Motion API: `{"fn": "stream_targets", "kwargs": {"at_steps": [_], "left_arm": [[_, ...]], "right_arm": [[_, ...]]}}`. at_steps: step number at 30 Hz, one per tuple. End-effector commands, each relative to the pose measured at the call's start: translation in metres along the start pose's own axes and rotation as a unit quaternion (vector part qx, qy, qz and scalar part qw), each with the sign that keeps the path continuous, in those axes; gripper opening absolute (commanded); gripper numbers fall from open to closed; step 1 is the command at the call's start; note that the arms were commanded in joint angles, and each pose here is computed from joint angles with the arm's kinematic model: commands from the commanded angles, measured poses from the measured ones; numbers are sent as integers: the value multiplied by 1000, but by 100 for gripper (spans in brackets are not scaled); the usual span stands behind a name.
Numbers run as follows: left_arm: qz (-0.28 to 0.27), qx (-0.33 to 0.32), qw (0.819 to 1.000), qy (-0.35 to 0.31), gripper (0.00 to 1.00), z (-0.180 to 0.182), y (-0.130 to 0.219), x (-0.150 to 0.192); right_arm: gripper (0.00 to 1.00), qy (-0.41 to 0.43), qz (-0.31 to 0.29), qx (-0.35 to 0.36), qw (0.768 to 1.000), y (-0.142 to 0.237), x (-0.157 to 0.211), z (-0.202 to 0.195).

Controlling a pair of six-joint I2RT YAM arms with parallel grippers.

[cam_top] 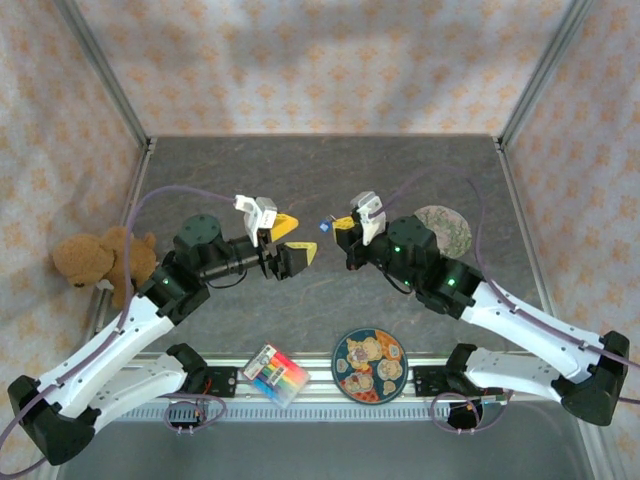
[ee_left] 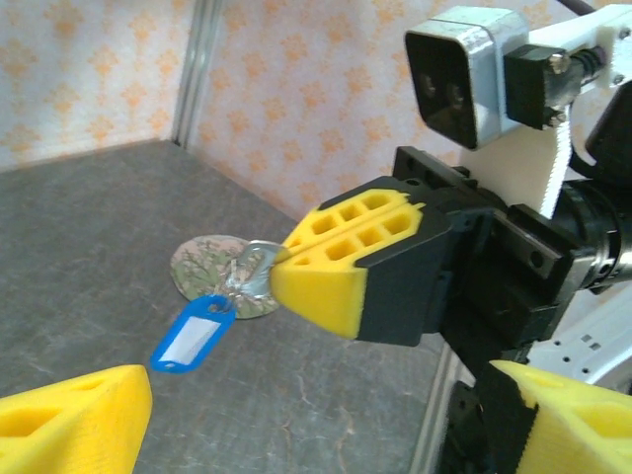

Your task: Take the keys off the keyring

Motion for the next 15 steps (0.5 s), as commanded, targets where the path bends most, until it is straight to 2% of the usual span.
{"fn": "stream_targets", "kwargs": {"at_steps": [1,7,15], "left_arm": [[-21,51,998,12,85,-14,1,-24],[-20,61,997,35,90,-11,0,-32],[-14,62,997,39,90,-9,-4,-33]], "right_arm": [[0,-23,-24,-22,999,3,-20,5],[0,-37,-18,-32,999,2,-27,8],[0,-47,-14,-58,997,-1,-30,13]]}}
Point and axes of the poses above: each hand's point on the last joint's axis, 136 mm out from that joint toward the fingers, its own y axis back along the fingers, its own z axis along the line the jaws close on, x = y × z, the point moved 8 cm from there along y, back along the fingers
